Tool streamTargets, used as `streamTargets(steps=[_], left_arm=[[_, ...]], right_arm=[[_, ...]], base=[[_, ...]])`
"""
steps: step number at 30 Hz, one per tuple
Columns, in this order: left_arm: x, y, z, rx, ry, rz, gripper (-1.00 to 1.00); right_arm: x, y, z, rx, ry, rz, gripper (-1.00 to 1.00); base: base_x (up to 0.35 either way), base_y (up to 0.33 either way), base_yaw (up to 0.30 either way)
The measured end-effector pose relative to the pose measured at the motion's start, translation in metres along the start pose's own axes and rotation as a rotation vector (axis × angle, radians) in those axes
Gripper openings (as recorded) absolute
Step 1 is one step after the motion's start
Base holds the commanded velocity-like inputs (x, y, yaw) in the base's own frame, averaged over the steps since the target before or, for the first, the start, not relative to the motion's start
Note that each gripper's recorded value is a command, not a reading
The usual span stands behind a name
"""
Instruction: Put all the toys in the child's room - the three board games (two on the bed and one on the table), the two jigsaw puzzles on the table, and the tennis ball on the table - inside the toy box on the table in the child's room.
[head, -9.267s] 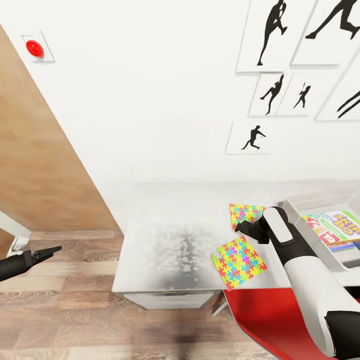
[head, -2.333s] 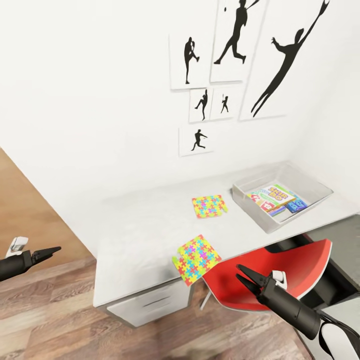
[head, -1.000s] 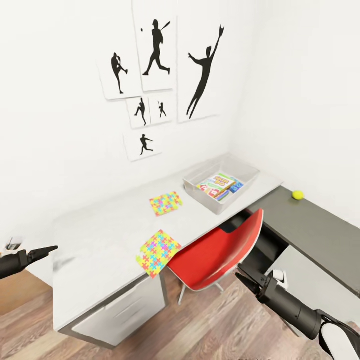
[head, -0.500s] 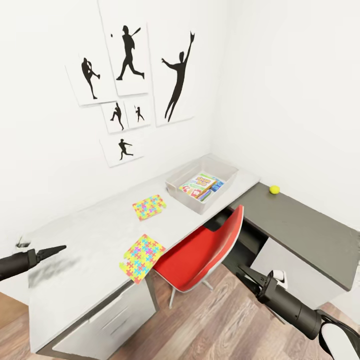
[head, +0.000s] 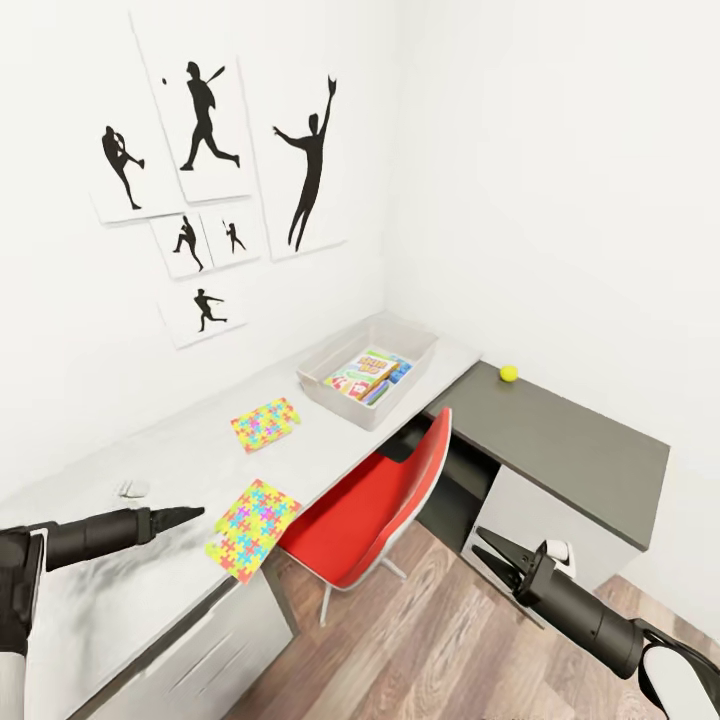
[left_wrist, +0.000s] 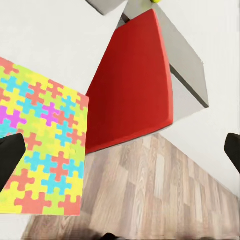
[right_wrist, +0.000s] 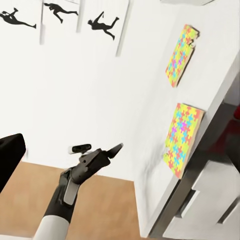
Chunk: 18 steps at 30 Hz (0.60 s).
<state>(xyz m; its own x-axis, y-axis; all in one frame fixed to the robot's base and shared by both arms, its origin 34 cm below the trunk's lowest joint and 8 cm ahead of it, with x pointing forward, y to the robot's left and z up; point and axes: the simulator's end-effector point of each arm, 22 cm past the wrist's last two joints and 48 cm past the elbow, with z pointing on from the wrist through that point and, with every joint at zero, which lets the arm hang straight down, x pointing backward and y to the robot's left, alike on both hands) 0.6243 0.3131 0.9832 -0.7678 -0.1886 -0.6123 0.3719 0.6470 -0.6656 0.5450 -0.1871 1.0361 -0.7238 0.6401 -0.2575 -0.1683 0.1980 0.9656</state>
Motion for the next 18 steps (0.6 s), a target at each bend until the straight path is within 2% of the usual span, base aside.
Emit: streamTargets(steps=[8, 18], left_arm=[[0.021, -0.005, -0.002, -0.008, 0.037, 0.012, 1.00], [0.033, -0.006, -0.003, -0.010, 0.050, 0.001, 1.00]], right_arm=[[-0.009, 0.002, -0.006, 0.002, -0.022, -0.012, 1.00], [-0.016, 0.002, -0.011, 0.008, -0.043, -0.017, 1.00]], base=[[0.000, -0.001, -0.202], [0.000, -0.114, -0.042]])
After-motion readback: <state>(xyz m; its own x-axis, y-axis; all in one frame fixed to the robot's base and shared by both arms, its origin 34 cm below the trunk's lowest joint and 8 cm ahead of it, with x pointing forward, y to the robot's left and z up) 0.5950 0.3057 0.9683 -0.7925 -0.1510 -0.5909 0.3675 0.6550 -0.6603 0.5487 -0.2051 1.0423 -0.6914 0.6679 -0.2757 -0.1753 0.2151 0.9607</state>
